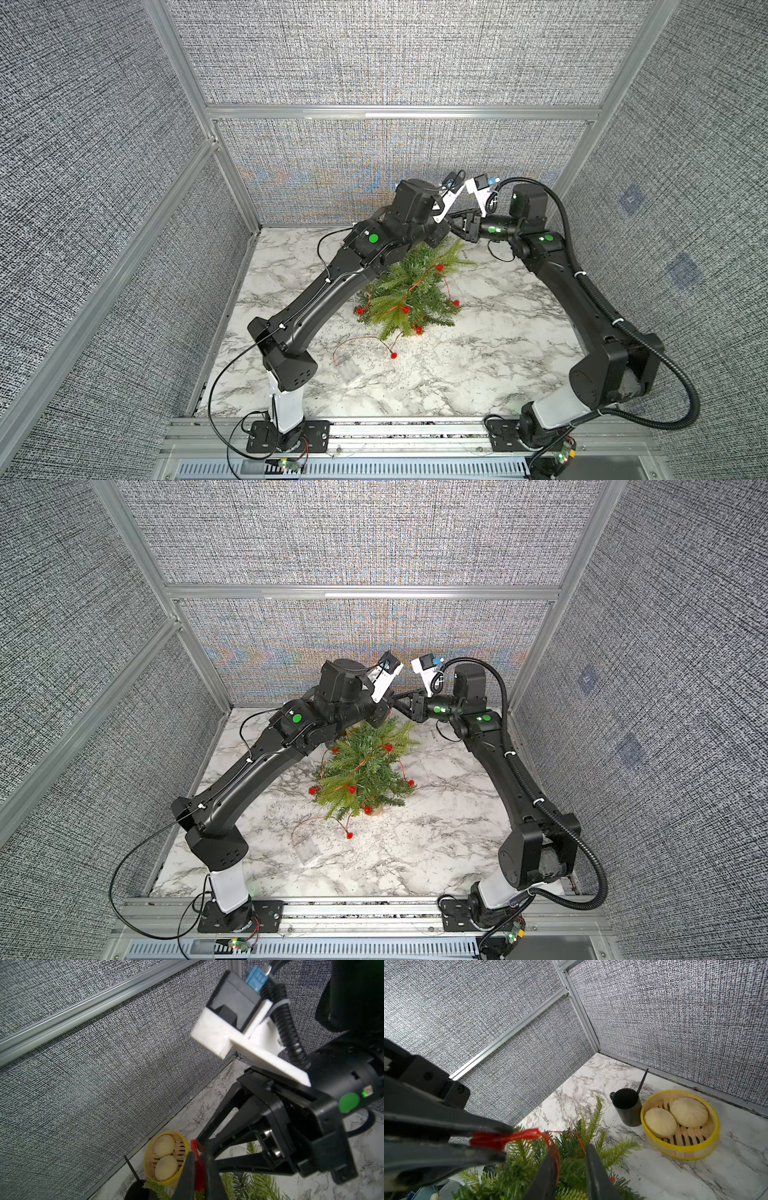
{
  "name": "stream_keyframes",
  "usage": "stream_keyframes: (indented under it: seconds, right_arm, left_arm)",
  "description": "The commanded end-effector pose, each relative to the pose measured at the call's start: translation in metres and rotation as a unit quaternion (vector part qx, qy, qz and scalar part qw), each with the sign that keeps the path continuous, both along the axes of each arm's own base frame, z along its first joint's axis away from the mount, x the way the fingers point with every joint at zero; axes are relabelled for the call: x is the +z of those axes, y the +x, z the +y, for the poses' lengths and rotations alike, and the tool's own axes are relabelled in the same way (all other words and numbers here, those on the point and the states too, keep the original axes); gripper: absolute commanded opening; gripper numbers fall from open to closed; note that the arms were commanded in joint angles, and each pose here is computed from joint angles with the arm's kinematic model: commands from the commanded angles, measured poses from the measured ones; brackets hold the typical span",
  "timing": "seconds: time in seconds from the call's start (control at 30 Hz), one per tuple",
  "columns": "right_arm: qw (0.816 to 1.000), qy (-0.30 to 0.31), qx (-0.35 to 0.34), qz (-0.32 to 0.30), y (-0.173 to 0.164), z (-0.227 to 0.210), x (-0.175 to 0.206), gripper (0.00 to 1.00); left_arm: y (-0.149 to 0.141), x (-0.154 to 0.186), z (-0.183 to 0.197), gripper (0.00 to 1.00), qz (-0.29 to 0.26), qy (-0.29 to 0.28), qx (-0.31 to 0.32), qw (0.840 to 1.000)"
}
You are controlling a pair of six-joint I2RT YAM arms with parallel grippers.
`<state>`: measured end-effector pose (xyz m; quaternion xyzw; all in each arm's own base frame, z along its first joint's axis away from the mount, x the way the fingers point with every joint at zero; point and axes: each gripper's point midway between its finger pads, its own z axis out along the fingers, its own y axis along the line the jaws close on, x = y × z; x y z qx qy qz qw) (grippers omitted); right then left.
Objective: Remove string lights from the small christmas tree
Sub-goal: Remove the light string from the Christmas tree.
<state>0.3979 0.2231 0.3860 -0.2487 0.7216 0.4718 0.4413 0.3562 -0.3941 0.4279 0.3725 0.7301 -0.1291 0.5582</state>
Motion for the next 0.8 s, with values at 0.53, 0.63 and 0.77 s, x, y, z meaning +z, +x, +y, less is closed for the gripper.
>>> stream_keyframes:
  seconds: [0.53, 0.63, 0.77]
  right_arm:
    - [1.000, 0.000, -0.012, -0.021, -0.007, -0.004, 0.011, 0.00]
    - [1.000, -0.003, -0.017, -0.021, -0.011, -0.005, 0.013, 0.00]
    - [0.999, -0.012, -0.032, -0.020, -0.016, -0.009, 0.013, 0.00]
  left_arm:
    - [-0.004, 0.010, 0.004, 0.18, -0.007, -0.019, 0.003, 1.000]
    - [-0.006, 0.012, 0.008, 0.27, -0.006, -0.021, 0.006, 1.000]
    - [-0.015, 0.017, 0.011, 0.46, -0.002, -0.032, 0.001, 0.999]
